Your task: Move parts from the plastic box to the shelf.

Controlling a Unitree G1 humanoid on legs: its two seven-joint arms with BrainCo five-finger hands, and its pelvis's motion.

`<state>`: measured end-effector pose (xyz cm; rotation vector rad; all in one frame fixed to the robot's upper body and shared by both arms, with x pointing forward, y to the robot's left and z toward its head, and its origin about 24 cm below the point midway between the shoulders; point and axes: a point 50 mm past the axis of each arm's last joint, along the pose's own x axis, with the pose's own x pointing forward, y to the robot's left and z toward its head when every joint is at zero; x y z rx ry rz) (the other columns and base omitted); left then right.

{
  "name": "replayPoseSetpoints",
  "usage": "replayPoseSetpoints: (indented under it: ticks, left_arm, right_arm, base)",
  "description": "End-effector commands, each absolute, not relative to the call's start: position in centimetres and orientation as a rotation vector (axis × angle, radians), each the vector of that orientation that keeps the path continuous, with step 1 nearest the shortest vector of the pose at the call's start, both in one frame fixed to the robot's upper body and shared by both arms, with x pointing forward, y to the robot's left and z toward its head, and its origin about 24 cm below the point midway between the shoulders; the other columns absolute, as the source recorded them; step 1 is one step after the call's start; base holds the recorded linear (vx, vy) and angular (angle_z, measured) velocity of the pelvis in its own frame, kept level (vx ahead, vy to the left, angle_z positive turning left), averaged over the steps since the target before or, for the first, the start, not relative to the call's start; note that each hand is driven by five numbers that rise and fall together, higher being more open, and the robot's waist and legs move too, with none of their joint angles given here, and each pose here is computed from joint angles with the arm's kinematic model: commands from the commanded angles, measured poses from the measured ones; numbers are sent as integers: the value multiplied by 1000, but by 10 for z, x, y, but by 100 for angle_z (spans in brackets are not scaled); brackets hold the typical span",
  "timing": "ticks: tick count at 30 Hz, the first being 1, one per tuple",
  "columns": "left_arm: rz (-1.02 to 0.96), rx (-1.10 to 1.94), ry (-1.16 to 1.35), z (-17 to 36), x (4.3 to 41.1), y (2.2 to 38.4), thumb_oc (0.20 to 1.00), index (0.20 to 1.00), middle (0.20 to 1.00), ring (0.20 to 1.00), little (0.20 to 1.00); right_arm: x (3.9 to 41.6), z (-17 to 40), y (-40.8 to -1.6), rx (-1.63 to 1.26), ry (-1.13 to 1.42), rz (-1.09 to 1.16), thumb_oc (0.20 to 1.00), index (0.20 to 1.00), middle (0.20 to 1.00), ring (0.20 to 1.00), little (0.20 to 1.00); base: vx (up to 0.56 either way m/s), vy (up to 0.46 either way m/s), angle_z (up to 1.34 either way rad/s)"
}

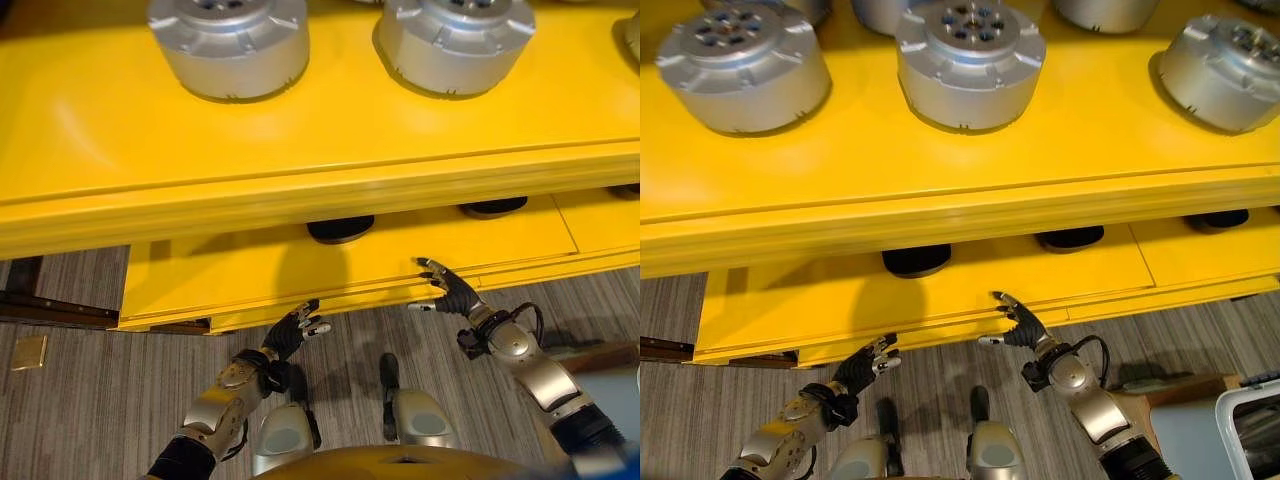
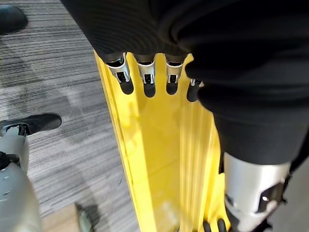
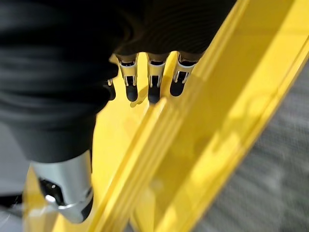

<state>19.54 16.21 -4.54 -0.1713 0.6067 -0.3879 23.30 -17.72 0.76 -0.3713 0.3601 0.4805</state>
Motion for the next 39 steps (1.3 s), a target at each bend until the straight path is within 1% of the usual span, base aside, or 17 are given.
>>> replayPoseSetpoints:
  ticks: [1,7,12,13,15,18,21,25,28,30,31,38,39]
  left_arm:
    - [-546,-74,607,-38,199,164,1000,1000,1000,1000,1000]
    - [-674,78,679,-46,198,162,1000,1000,1000,1000,1000]
    - [-727,128,700,-45,203,158,1000,1000,1000,1000,1000]
    - [-724,127,728,-49,202,157,1000,1000,1000,1000,1000]
    - [-669,58,745,-53,198,159,1000,1000,1000,1000,1000]
    - [-587,41,761,-60,189,169,1000,1000,1000,1000,1000]
    - [-544,22,777,-65,182,176,1000,1000,1000,1000,1000]
    - [-455,-73,804,-71,175,179,1000,1000,1000,1000,1000]
    - [-349,-239,776,-70,175,177,1000,1000,1000,1000,1000]
    - [-304,-260,776,-72,172,179,1000,1000,1000,1000,1000]
    - [-282,-256,778,-74,170,181,1000,1000,1000,1000,1000]
    - [-320,-296,749,-75,169,172,1000,1000,1000,1000,1000]
    - [-338,-295,741,-75,169,170,1000,1000,1000,1000,1000]
  right_arm:
    - [224,10,-161,-136,376,673,1000,1000,1000,1000,1000]
    - [219,-3,-149,103,432,649,1000,1000,1000,1000,1000]
    - [215,-11,-143,220,440,558,1000,1000,1000,1000,1000]
    - [213,-17,-140,258,453,510,1000,1000,1000,1000,1000]
    - [212,-20,-133,290,465,533,1000,1000,1000,1000,1000]
    - [212,-20,-123,272,462,557,1000,1000,1000,1000,1000]
    - [214,-21,-122,283,461,530,1000,1000,1000,1000,1000]
    - [213,-24,-118,543,514,502,1000,1000,1000,1000,1000]
    - [213,-27,-117,534,518,503,1000,1000,1000,1000,1000]
    - [212,-29,-118,532,529,500,1000,1000,1000,1000,1000]
    - [212,-30,-122,516,531,466,1000,1000,1000,1000,1000]
    - [205,-38,-184,327,506,161,1000,1000,1000,1000,1000]
    - [205,-36,-199,272,485,64,1000,1000,1000,1000,1000]
  base:
    - [-3,148,4]
    - [-72,230,6]
    - [-82,191,0]
    - [-82,191,-5]
    - [-31,168,-31]
    - [-120,23,-96]
    - [-90,-36,-80]
    - [-63,-166,-33]
    - [-35,-286,-45]
    - [7,-323,-116]
    - [18,-430,-106]
    - [36,-391,-42]
    - [40,-357,-51]
